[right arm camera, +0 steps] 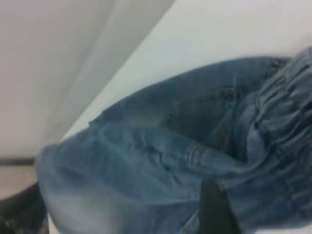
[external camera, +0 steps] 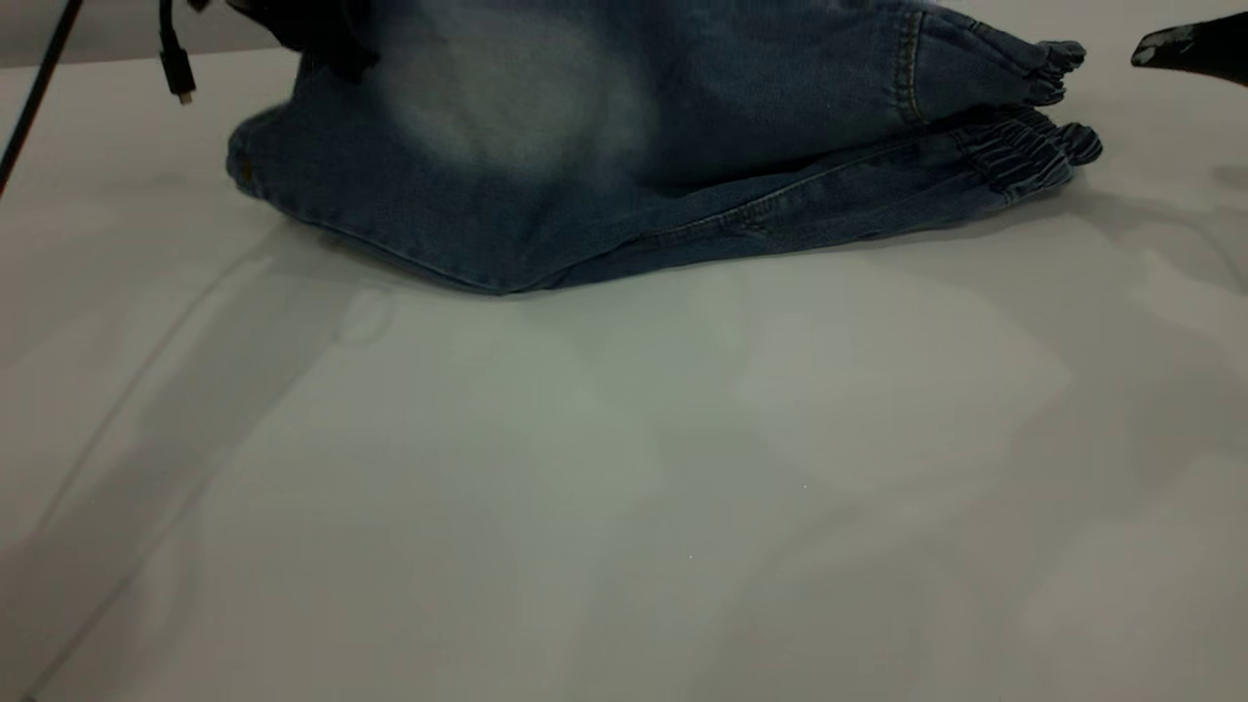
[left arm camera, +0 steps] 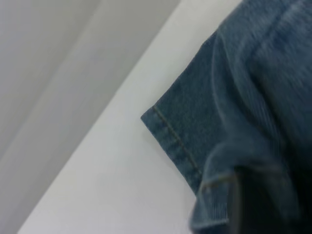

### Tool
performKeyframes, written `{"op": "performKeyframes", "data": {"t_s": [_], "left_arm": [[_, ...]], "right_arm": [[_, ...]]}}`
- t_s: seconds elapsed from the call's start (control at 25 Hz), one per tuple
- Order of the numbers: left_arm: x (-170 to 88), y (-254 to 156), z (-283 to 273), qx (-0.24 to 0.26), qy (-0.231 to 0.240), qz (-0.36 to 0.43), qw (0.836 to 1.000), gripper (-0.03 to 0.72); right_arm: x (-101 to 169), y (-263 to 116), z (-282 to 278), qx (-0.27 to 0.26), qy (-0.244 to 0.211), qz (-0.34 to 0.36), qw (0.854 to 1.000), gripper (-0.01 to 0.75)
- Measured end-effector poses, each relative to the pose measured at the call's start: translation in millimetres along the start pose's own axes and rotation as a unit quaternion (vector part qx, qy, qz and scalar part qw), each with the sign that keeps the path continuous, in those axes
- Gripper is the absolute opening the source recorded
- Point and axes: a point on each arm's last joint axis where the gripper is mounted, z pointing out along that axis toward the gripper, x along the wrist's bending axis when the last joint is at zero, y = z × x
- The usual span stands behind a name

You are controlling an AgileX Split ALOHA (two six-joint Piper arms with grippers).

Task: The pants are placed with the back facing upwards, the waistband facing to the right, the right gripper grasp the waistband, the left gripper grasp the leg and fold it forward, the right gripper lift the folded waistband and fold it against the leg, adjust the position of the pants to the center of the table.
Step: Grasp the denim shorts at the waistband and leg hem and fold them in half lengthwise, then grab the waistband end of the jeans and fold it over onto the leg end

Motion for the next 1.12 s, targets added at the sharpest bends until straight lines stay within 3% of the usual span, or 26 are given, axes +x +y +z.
{"op": "performKeyframes", "data": {"t_s": [0.28, 0.6, 0.84, 1.12], "left_arm": [[-2, -2, 5, -0.001, 0.0, -0.034, 0.999, 0.368], [4, 4, 0, -0.009, 0.007, -0.032, 0.999, 0.377], [15, 16, -21, -0.015, 0.014, -0.034, 0.999, 0.377], [26, 28, -44, -0.026, 0.024, -0.045, 0.998, 0.377]], "right_arm": [[0, -1, 0, 0.009, -0.003, 0.005, 1.0, 0.353], [6, -5, 11, 0.0, -0.003, 0.007, 1.0, 0.353], [12, -13, 52, 0.035, -0.009, -0.041, 0.999, 0.353], [11, 8, 93, 0.036, 0.006, -0.04, 0.999, 0.353]]}}
